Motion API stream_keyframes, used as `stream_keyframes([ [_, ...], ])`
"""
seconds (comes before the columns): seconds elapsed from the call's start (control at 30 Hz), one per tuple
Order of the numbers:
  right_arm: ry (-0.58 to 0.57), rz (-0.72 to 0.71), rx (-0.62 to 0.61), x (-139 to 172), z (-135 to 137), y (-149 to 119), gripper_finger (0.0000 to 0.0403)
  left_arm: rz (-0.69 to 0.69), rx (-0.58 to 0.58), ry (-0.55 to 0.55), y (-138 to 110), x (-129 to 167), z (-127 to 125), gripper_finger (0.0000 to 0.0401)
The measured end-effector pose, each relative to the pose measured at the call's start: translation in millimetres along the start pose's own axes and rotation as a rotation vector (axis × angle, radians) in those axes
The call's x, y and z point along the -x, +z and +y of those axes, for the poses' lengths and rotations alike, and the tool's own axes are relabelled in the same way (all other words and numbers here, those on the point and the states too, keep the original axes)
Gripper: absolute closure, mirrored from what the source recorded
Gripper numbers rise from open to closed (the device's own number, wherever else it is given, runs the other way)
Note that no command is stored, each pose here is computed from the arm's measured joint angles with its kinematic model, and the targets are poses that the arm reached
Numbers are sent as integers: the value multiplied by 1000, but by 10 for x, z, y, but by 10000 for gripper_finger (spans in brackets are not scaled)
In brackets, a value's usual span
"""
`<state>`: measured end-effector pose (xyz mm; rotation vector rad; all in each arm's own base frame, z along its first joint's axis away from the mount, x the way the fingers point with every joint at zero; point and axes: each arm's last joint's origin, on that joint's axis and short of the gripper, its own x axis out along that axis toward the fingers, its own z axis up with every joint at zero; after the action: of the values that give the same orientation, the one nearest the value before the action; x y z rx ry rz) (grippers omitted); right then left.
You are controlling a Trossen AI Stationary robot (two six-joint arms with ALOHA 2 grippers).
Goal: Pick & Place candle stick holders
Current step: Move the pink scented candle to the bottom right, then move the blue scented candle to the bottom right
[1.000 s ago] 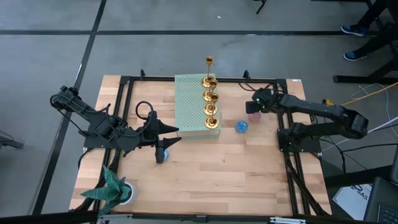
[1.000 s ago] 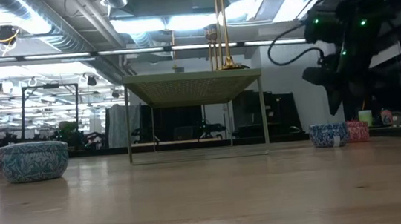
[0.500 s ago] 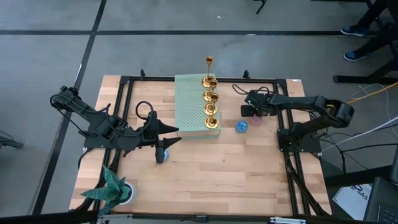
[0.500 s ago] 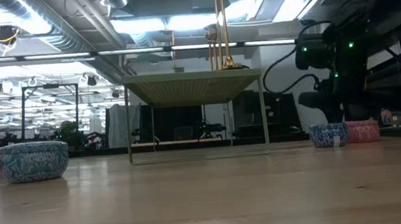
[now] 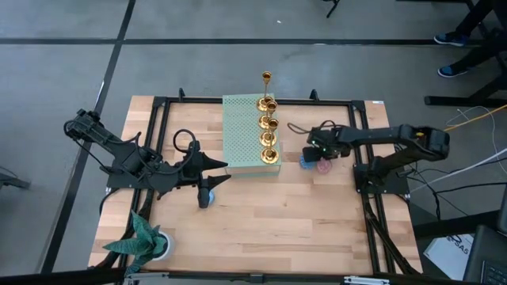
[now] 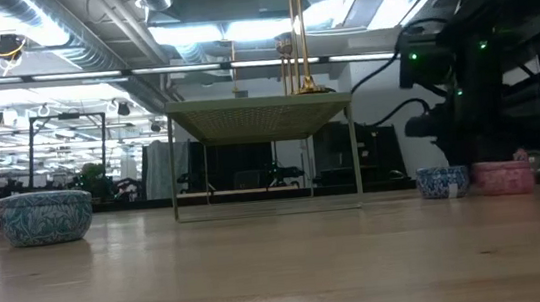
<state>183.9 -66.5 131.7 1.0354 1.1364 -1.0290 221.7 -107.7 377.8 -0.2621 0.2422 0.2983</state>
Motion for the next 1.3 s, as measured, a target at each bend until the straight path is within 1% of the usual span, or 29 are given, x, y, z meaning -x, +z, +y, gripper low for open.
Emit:
stream_keyframes([
  [0.37,11,85,61,39,179,-499,225,0,3,0,0,0,0,224],
  [0.53,59,97,94,85,293,-755,225,0,7,0,0,0,0,224],
  [0.63,124,189,131,153,402,-935,225,0,7,0,0,0,0,224],
  [0.7,184,225,161,196,470,-1052,225,0,7,0,0,0,0,224],
  [0.83,310,251,238,257,573,-1297,225,-1,8,0,1,0,0,224],
  [0.9,342,267,265,280,587,-1404,225,-1,8,0,1,0,0,224],
  [0.97,402,229,317,310,621,-1493,225,-1,8,0,1,0,0,224],
  [1.0,442,205,362,329,641,-1539,225,-1,8,0,1,0,0,224],
  [1.1,585,132,564,408,704,-1697,230,-1,8,0,1,0,0,224],
  [1.13,616,98,621,432,715,-1734,233,-1,8,0,1,0,0,224],
  [1.2,614,43,660,437,703,-1765,240,-1,8,0,1,0,0,224],
  [1.3,596,4,638,443,684,-1746,255,-1,8,0,1,0,0,224],
])
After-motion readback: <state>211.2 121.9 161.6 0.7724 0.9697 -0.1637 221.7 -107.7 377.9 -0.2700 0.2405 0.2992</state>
